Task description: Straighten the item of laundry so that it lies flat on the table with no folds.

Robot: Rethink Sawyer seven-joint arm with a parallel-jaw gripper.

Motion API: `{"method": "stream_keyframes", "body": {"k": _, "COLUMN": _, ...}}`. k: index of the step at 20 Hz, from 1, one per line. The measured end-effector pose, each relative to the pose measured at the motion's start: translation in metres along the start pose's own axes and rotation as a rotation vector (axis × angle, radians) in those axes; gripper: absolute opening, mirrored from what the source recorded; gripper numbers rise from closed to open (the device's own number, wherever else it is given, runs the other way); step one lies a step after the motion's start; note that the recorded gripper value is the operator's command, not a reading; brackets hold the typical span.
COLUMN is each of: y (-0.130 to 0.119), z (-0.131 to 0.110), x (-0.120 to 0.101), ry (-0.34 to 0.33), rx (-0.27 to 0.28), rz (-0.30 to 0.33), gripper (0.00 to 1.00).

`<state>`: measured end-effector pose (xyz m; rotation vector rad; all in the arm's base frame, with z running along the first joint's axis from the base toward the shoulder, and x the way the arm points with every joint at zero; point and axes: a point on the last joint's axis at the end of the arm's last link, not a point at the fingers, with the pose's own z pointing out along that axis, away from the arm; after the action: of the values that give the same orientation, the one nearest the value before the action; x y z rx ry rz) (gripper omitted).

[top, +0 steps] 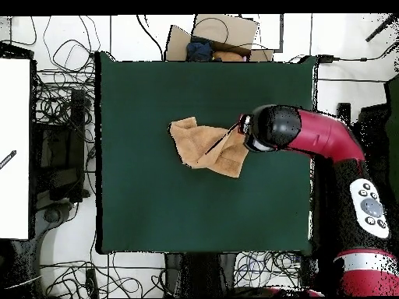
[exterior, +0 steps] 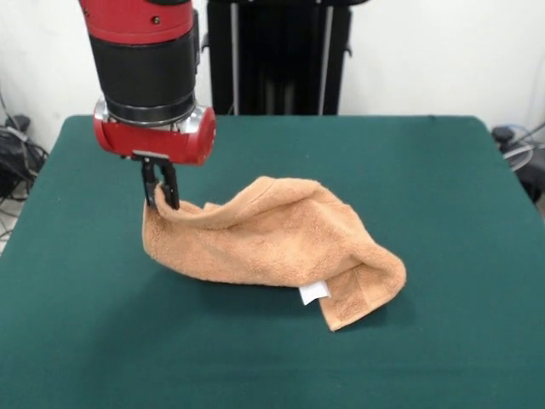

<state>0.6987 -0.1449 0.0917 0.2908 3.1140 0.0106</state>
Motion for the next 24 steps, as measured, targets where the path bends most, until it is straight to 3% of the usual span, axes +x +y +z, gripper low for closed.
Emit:
{"method": "stream_keyframes", "body": {"k": 13, "y": 0.006, "z": 0.007, "x": -0.036, "ry": 0.033, "rx": -0.042, "rz": -0.007, "gripper": 0.0}}
{"method": "stream_keyframes", "body": {"k": 24, "y": 0.0, "z": 0.01, "x": -0.066, "ry": 0.074, "rx": -0.065, "rz": -0.128, "gripper": 0.0}}
